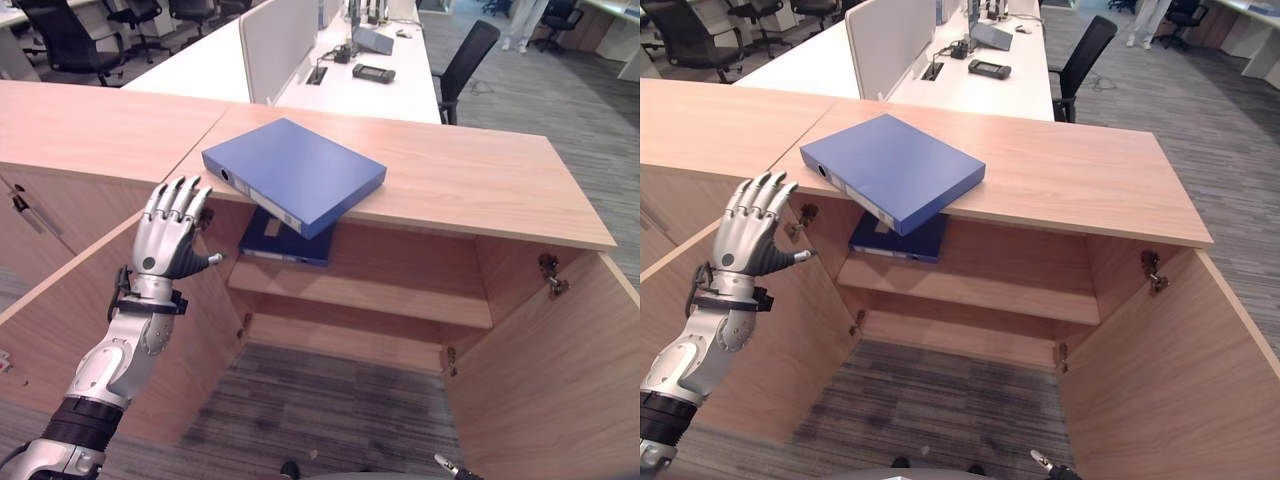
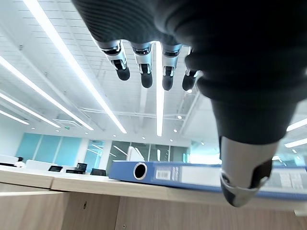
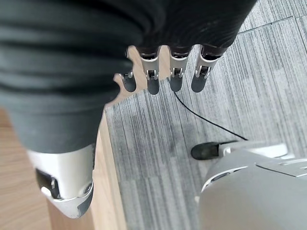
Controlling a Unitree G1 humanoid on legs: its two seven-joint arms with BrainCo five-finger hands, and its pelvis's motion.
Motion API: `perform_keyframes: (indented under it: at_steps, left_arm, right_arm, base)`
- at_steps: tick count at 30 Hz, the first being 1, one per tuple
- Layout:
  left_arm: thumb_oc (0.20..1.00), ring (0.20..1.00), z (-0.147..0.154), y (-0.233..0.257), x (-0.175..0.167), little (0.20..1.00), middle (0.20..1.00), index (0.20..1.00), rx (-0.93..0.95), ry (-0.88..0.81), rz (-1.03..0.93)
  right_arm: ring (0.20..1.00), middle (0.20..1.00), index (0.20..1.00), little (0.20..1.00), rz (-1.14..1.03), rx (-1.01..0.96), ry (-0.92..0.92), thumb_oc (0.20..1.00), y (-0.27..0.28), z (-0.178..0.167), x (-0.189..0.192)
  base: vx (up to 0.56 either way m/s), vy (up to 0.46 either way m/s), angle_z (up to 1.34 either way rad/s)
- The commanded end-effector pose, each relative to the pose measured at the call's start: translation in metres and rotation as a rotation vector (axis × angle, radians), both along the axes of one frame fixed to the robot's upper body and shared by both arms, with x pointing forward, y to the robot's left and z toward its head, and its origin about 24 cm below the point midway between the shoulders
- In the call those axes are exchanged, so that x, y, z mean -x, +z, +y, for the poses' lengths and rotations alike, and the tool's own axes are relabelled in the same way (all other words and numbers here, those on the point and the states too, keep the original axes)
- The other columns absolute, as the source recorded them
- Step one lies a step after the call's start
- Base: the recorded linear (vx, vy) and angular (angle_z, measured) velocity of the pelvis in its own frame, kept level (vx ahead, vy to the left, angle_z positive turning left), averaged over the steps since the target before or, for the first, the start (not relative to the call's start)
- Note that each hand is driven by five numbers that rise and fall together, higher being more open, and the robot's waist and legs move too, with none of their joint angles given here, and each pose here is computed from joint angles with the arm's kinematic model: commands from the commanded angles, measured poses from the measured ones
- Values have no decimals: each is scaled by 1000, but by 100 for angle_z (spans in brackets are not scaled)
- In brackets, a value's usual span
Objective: Put the empty folder in the office cabinet
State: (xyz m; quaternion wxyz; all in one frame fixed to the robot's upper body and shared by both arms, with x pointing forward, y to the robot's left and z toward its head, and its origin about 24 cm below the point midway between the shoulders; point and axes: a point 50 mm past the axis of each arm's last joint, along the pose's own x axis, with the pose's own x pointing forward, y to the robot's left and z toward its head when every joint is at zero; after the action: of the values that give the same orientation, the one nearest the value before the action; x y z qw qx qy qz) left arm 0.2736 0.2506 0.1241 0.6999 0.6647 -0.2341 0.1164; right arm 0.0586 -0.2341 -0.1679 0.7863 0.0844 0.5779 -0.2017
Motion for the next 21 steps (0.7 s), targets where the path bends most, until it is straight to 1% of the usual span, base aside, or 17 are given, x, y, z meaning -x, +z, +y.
perform_keyframes:
  at_steps: [1,9,21]
  left_arm:
    - [1000,1000,2,31,-17,1000,1000,1000,-129,4,-100]
    - [1000,1000,-5,26,-30,1000,1000,1000,-235,-4,-47]
    - [1000,1000,-16,28,-49,1000,1000,1000,-283,3,-46]
  right_arm:
    - [1000,1000,1000,1000,-6,29,61,1000,2,-2,-10]
    - [1000,1000,1000,1000,2,38,53,1000,2,-6,-10]
    - [1000,1000,1000,1000,26,59,53,1000,3,-11,-7]
  base:
    - [-1,19,-7]
    - [0,17,-11]
    - [4,5,-5]
